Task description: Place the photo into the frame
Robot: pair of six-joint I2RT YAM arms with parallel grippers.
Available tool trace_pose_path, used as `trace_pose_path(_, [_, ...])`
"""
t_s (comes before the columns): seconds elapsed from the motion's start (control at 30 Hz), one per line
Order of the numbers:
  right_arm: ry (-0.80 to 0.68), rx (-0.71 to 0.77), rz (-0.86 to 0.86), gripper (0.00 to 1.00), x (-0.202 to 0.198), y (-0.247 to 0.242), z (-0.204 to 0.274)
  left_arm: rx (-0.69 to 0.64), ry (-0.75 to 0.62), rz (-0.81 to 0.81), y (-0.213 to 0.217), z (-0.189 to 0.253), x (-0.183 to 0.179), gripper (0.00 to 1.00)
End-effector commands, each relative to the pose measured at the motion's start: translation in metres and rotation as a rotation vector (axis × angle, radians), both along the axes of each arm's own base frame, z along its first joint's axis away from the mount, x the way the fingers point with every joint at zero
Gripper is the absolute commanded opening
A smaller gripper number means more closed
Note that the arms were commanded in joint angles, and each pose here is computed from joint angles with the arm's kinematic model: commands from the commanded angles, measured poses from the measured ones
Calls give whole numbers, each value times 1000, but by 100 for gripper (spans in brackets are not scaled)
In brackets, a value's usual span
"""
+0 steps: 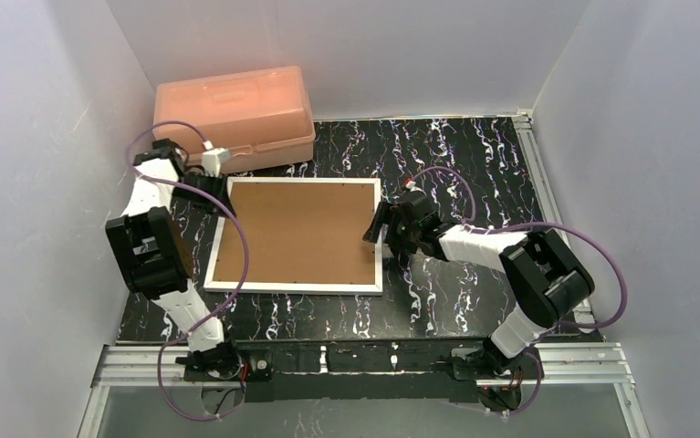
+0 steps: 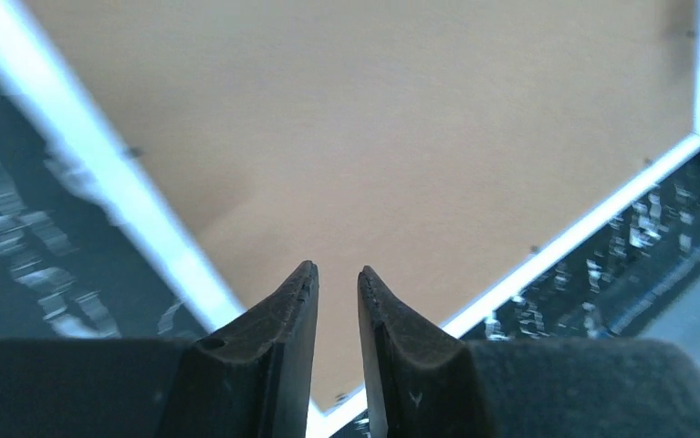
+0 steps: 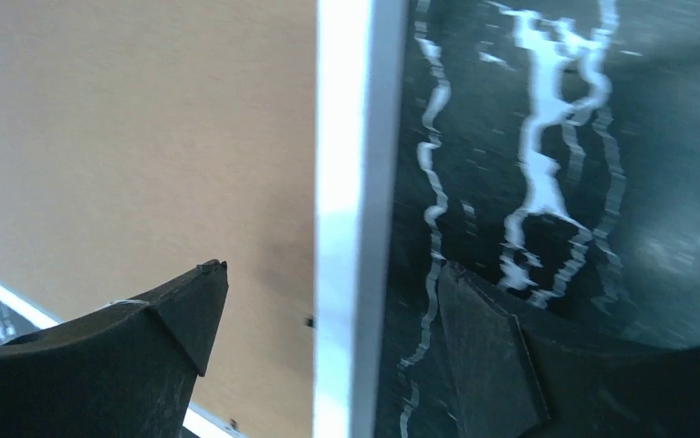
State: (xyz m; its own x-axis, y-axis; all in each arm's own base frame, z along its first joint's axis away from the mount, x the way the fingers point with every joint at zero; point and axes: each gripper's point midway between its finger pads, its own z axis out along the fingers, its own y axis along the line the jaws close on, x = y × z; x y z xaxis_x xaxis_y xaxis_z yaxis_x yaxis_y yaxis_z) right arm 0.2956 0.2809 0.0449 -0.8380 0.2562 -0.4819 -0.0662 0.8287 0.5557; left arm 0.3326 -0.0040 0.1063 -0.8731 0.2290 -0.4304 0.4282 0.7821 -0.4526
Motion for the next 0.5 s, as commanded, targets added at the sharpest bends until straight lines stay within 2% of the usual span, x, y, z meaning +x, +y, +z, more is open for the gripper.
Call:
trace_pose_path(0.0, [86, -161, -33, 92, -19, -47, -15, 181, -66, 25, 58, 14, 4, 19])
trace_pose_path(0.1, [57, -199, -53, 87, -12, -55, -7, 384, -100, 46, 93, -10, 9, 13])
trace_pose_path(0.23, [27, -274, -66, 78, -3, -64, 1, 483, -74, 112, 112, -43, 7, 12])
trace_pose_path(0.33, [37, -319, -61, 70, -1, -69, -2, 506, -33, 129, 114, -68, 0, 15])
trace_pose_path(0.47, [45, -315, -52, 67, 2, -64, -6, 472, -4, 110, 101, -85, -8, 17])
